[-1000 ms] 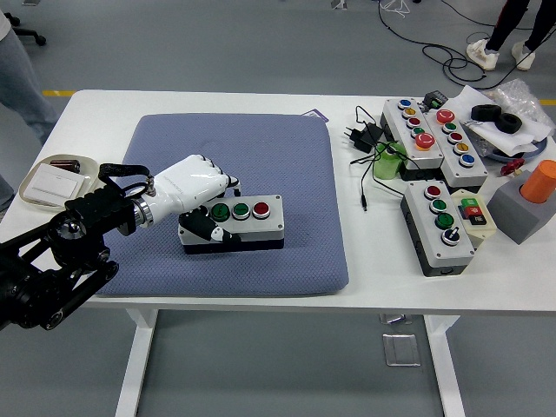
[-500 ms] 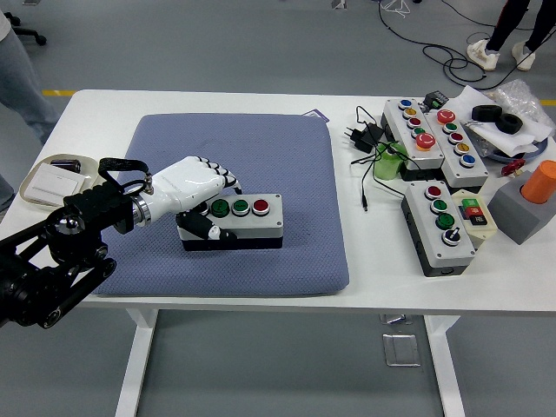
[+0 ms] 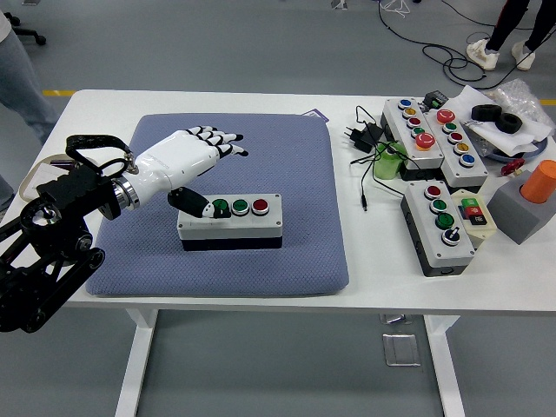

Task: Pick up the button,place it on the desk,press the button,press the button

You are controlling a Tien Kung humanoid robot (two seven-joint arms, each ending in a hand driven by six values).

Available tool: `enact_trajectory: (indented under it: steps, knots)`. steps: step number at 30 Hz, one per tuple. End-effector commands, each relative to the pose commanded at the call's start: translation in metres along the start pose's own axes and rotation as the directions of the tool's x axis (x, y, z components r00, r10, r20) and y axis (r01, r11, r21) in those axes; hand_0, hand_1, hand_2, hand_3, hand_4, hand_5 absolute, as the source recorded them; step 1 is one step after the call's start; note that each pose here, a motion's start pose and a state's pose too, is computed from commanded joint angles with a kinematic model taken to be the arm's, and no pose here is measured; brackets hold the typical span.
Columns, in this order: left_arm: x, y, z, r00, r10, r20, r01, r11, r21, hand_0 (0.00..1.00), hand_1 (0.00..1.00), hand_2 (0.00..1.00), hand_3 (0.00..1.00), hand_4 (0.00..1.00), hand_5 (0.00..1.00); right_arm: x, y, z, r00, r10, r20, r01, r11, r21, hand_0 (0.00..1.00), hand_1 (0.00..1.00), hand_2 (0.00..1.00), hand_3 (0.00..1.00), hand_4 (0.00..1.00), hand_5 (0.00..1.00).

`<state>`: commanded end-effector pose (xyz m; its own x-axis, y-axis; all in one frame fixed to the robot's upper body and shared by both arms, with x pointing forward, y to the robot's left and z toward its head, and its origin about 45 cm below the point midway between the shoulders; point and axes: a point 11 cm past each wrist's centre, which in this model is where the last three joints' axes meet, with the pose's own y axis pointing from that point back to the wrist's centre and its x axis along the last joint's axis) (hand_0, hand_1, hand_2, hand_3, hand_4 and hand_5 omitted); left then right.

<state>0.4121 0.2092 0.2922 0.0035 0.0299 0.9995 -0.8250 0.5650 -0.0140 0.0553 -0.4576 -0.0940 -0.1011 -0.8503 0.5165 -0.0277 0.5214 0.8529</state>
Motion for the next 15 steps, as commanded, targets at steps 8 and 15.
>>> enact_trajectory:
  steps: [8, 15]
  knots:
    - [0.026, 0.009, 0.031, 1.000, 0.002, 0.006, -0.002, 1.000, 0.013, 0.404, 0.260, 0.272, 0.864, 0.559, 0.002, 0.000, 0.000, 0.001, 1.000, -0.001, -0.003, 0.001, 1.000, -0.002, 0.627, 0.477, 0.539, 0.582, 0.280, 0.022]
    - [0.010, 0.015, 0.044, 0.980, -0.199, 0.025, 0.199, 0.980, 0.015, 0.229, 0.183, 0.195, 0.834, 0.585, 0.002, 0.000, 0.000, 0.001, 1.000, -0.001, -0.003, 0.001, 1.000, -0.004, 0.627, 0.477, 0.539, 0.582, 0.279, 0.022]
